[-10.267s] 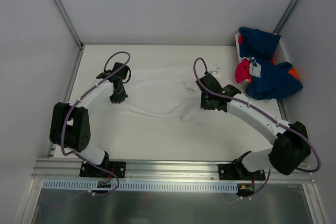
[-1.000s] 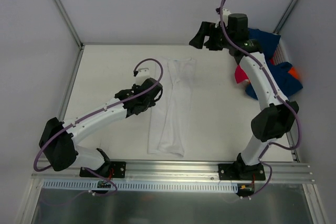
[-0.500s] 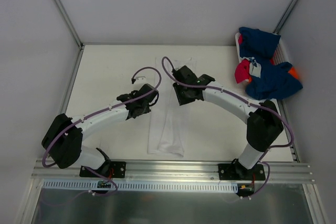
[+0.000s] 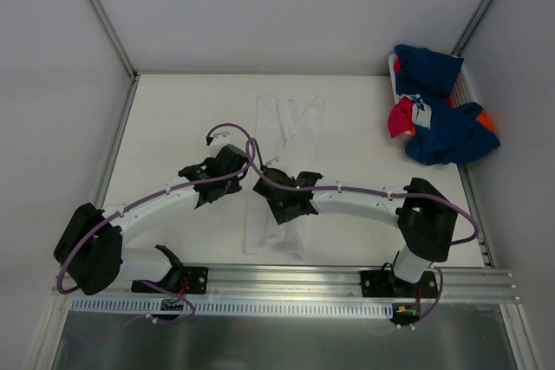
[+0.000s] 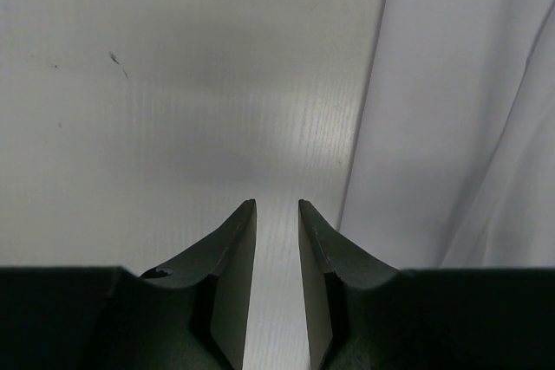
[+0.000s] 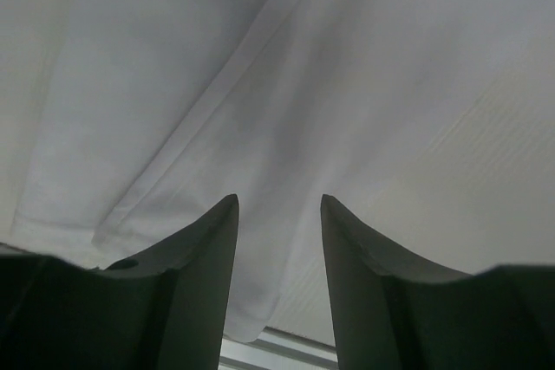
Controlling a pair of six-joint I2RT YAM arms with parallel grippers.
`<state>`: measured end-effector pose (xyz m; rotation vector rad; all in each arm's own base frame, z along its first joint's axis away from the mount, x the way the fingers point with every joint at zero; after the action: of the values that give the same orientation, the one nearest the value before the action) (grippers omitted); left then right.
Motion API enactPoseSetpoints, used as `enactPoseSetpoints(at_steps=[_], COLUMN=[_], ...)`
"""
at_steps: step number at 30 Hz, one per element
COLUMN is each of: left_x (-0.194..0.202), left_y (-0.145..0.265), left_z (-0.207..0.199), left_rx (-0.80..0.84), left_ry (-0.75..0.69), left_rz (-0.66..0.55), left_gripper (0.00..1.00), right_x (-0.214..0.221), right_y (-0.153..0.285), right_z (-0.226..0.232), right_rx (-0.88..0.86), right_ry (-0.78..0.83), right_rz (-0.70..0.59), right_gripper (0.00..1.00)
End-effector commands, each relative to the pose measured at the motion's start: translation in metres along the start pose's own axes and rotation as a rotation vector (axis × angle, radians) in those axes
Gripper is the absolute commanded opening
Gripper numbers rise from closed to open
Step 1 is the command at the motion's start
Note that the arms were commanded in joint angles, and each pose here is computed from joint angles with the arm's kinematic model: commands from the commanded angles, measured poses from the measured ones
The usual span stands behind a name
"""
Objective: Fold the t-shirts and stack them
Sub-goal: Rotate the tshirt 90 degrees, then grab the bottom of the folded rectangular tshirt with both arms
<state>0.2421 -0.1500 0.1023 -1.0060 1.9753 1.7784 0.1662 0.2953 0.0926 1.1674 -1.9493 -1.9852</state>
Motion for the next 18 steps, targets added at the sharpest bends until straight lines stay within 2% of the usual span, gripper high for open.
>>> enactPoseSetpoints(at_steps=[1, 8, 18], left_x=[-0.003, 0.006, 0.011], left_y=[0.003, 0.003, 0.005], left_z=[-0.001, 0.007, 0.014], left_rx=[0.035, 0.029, 0.030], left_ry=[0.047, 0.063, 0.056], left_rz=[-0.016, -0.004, -0.005], left_gripper=[0.27, 0.27, 0.27], right_x=[0.005, 0.012, 0.024], right_y=[0.016, 0.020, -0.007], right_z=[0.028, 0.080, 0.119], right_rx=[-0.030, -0.095, -0.167], right_ry=[-0.011, 0.056, 0.065], right_rz=[-0.055, -0.063, -0.007], right_gripper=[0.47, 0.47, 0.46])
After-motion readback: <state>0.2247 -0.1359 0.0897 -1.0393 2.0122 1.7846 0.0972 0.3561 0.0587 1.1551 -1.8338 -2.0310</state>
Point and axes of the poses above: each gripper's point midway between its finger pads, its own y axis back along the fingers, its own z axis along the line the jaws close on, x = y × z, the point moved 3 cm from there along y, back along the fingers, and after that the axes turned 9 degrees about y, right-handed, at the moved point
